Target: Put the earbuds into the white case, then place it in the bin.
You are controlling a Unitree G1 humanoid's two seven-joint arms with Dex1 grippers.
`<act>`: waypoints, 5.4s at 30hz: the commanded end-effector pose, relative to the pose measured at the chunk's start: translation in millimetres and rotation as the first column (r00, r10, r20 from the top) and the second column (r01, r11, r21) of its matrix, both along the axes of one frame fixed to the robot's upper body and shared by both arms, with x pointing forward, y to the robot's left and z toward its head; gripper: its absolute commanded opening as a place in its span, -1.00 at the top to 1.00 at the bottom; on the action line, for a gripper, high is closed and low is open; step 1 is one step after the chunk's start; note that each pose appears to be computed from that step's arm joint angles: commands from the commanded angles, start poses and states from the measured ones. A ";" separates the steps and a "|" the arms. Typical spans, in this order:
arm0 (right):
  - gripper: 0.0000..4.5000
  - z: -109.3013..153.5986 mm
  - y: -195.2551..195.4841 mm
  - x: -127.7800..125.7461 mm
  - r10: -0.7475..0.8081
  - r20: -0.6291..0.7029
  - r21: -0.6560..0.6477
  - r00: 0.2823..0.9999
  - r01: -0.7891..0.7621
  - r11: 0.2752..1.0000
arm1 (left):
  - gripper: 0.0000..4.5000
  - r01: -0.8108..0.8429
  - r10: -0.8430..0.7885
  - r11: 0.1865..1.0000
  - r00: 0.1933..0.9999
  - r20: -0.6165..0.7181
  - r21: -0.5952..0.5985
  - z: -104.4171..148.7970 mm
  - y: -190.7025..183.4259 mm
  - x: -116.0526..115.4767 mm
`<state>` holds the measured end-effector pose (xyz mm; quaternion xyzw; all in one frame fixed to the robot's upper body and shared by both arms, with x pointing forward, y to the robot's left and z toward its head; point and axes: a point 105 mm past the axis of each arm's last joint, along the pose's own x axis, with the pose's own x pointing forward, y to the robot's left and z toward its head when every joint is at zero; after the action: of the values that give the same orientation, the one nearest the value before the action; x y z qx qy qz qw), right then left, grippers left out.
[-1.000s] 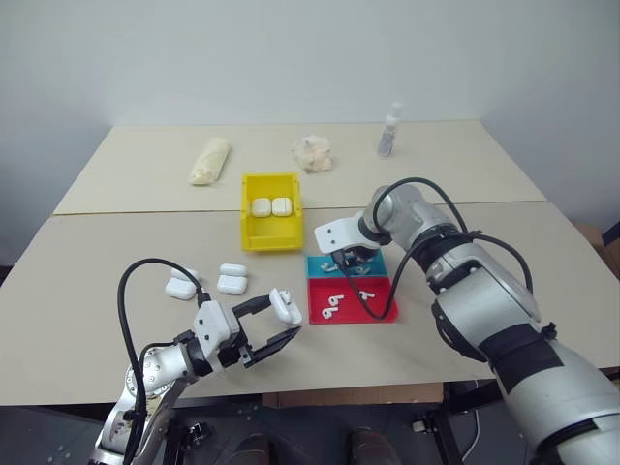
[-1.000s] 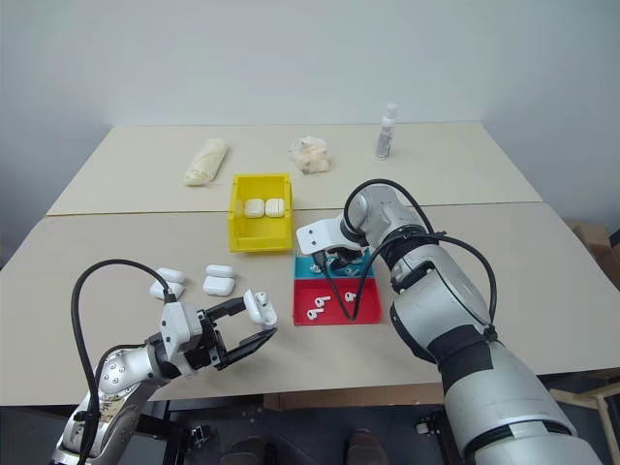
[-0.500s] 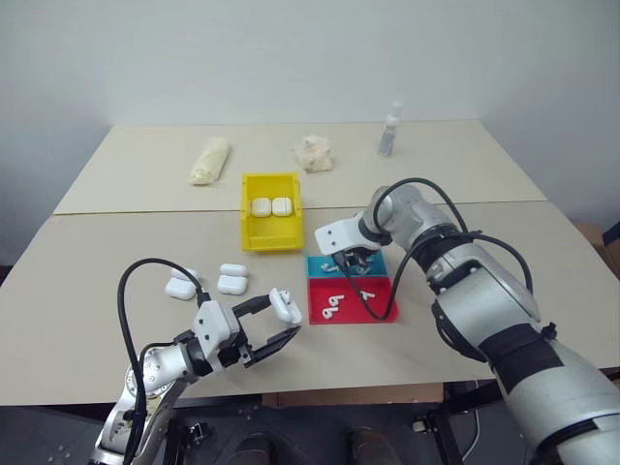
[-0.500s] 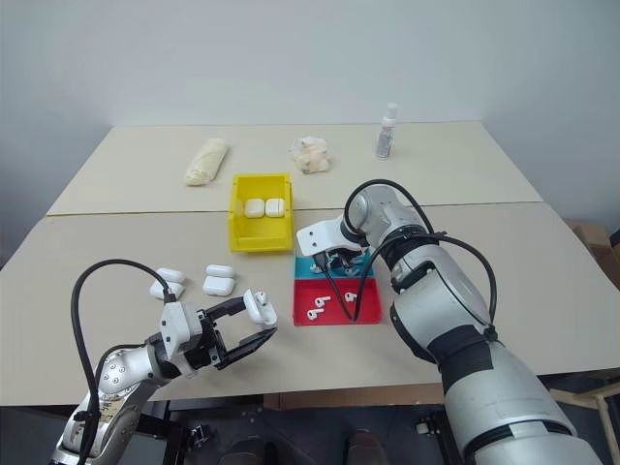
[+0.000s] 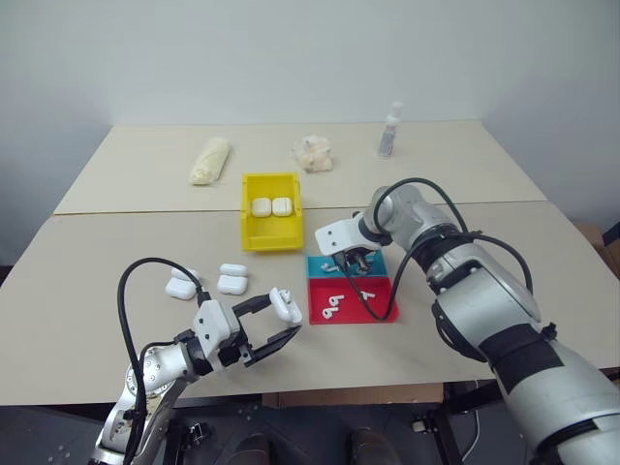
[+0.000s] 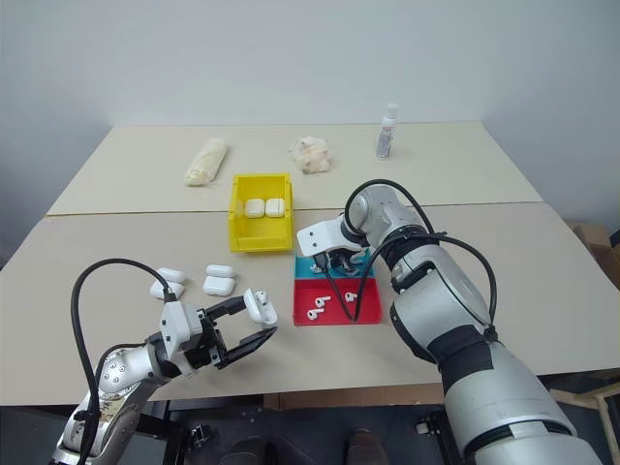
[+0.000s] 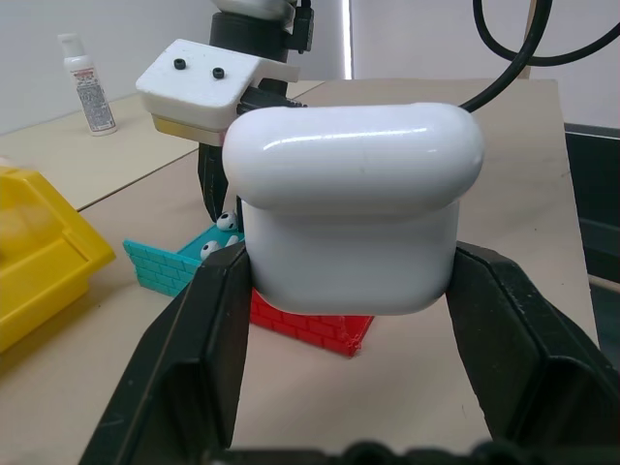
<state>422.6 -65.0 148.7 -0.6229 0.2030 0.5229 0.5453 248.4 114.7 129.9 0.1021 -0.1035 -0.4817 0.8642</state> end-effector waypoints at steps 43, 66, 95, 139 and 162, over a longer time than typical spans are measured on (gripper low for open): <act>0.59 189.2 -76.4 -182.7 -0.146 -0.194 0.979 0.970 0.202 0.039 | -0.22 0.339 -0.318 0.934 0.933 0.167 -0.117 94.9 -52.5 13.4; 0.59 129.7 -23.9 -210.0 0.170 -0.344 0.925 0.923 0.364 -0.108 | -0.22 0.434 -0.403 0.893 0.890 0.216 -0.123 102.8 -66.9 13.7; 0.25 112.0 -24.8 -212.5 0.102 -0.388 0.917 0.916 0.395 -0.049 | -0.22 0.433 -0.391 0.886 0.889 0.237 -0.162 102.0 -69.9 12.3; 0.99 124.4 -29.3 -183.1 -0.236 -0.154 0.891 0.959 0.238 0.387 | -0.22 0.384 -0.337 0.913 0.901 0.272 -0.139 98.5 -112.5 37.5; 0.99 181.0 -50.8 -209.2 -0.133 -0.099 0.987 0.986 0.114 0.111 | -0.22 0.281 -0.225 0.942 0.934 0.277 -0.183 95.8 -91.2 51.8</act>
<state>222.4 -110.2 309.1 -0.1035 -0.0969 0.4774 0.8672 302.1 18.4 216.8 0.0490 -0.2521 -0.5713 0.7796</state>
